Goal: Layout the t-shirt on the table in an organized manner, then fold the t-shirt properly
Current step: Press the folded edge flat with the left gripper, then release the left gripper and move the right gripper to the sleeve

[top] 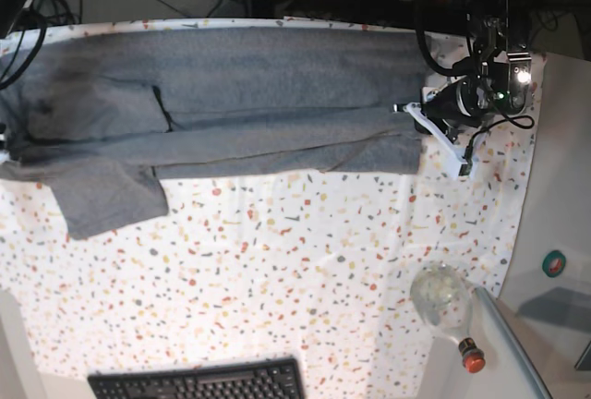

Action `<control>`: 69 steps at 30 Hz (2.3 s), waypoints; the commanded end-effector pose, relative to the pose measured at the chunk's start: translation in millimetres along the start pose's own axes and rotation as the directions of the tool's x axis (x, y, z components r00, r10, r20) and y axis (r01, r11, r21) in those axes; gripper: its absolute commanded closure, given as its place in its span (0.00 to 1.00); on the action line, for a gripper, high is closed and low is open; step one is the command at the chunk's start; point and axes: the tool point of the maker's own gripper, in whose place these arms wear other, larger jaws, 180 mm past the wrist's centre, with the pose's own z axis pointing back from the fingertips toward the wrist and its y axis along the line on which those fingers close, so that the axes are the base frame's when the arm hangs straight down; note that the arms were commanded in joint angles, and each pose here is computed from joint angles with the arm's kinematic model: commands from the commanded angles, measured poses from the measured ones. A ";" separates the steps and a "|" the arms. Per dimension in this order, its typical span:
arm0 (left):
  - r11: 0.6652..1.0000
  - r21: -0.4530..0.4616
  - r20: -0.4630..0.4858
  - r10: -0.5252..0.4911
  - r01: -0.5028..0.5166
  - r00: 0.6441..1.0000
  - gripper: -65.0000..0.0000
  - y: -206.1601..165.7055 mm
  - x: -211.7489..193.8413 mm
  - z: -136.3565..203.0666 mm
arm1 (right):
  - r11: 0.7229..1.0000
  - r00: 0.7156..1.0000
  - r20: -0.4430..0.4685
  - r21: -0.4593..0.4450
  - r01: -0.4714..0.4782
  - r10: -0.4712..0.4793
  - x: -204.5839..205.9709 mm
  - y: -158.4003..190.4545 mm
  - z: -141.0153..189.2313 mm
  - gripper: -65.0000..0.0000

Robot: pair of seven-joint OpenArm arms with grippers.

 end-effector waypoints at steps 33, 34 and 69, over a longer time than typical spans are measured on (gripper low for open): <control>0.993 -0.117 0.212 0.012 0.013 0.977 1.00 12.0 34.2 60.4 | 0.996 0.992 -0.119 0.090 -0.023 0.033 -19.7 32.4 -35.0 1.00; 0.992 -0.120 0.179 -0.009 0.030 0.984 1.00 7.5 24.2 55.2 | 0.996 0.991 -0.130 0.087 -0.016 0.027 -22.7 31.2 -36.5 1.00; 0.994 0.042 0.170 -0.109 0.103 0.979 1.00 35.5 24.6 35.0 | 0.995 0.994 0.106 0.093 -0.029 0.019 77.0 48.7 -24.0 1.00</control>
